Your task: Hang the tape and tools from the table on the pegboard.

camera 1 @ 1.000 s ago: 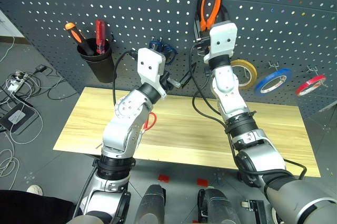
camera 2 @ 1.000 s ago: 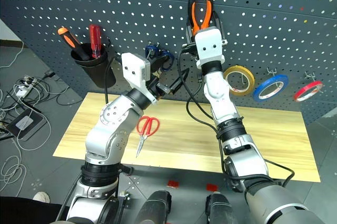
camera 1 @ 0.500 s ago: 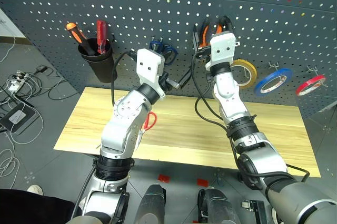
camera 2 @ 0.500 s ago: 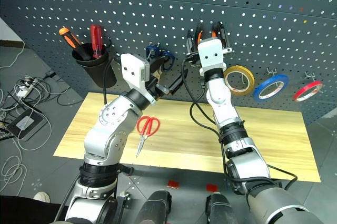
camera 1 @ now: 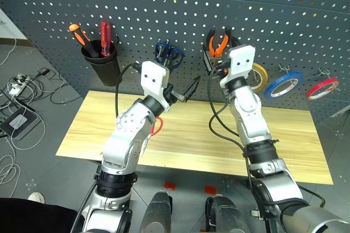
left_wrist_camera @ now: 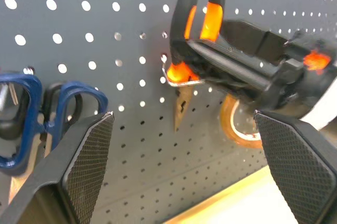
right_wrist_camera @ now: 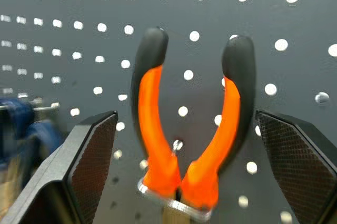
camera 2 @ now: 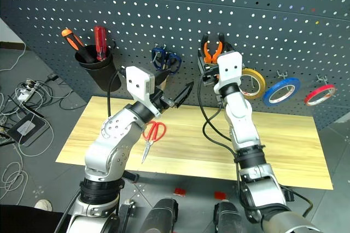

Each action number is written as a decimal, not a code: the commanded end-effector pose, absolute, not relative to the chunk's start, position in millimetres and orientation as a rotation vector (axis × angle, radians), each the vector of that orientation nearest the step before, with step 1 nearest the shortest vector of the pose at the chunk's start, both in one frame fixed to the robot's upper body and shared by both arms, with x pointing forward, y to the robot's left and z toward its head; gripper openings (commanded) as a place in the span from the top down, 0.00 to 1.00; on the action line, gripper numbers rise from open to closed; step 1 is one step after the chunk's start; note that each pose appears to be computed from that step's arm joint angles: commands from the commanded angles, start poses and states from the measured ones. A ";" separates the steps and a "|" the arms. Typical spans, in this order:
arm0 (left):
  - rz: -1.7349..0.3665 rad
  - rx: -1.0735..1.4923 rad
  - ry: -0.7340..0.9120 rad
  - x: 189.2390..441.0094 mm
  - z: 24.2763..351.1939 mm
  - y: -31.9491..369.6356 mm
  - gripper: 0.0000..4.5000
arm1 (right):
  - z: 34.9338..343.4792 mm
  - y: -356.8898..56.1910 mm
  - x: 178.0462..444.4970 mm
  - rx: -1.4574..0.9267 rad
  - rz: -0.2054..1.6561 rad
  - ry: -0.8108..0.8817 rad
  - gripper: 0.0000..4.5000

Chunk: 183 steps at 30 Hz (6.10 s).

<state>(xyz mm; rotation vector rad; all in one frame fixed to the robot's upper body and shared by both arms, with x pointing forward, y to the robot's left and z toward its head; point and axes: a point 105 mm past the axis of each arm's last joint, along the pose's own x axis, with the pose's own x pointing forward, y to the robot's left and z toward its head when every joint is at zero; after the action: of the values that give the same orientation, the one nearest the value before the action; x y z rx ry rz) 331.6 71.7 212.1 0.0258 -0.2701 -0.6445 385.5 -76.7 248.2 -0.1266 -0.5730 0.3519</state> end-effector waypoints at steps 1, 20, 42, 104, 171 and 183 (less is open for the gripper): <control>-0.656 0.030 -0.283 319.6 214.0 71.3 0.00 | 258.5 -76.1 368.7 -0.128 0.405 -0.596 0.01; -0.130 0.108 0.276 303.9 86.2 164.8 0.00 | 141.5 -64.3 252.4 -0.336 1.129 -0.158 0.01; -0.103 0.119 0.396 319.1 63.6 203.5 0.00 | 147.9 -40.2 260.7 -0.223 1.178 -0.108 0.01; -0.287 0.123 0.282 324.1 95.0 163.3 0.75 | 168.1 -69.6 305.3 -0.277 0.935 -0.193 0.00; -0.183 0.139 0.405 312.8 58.5 163.6 0.75 | 149.7 -69.1 249.0 -0.245 1.231 -0.041 0.00; -0.203 0.177 0.542 304.4 40.1 169.2 0.75 | 146.2 -67.6 248.3 -0.216 1.216 -0.016 0.00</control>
<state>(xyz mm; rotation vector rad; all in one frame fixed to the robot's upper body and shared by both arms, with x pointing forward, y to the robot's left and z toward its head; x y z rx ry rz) 307.4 171.2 40.4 0.1719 0.5348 -0.1882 255.1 -72.6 141.4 -0.2269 0.0083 1.1883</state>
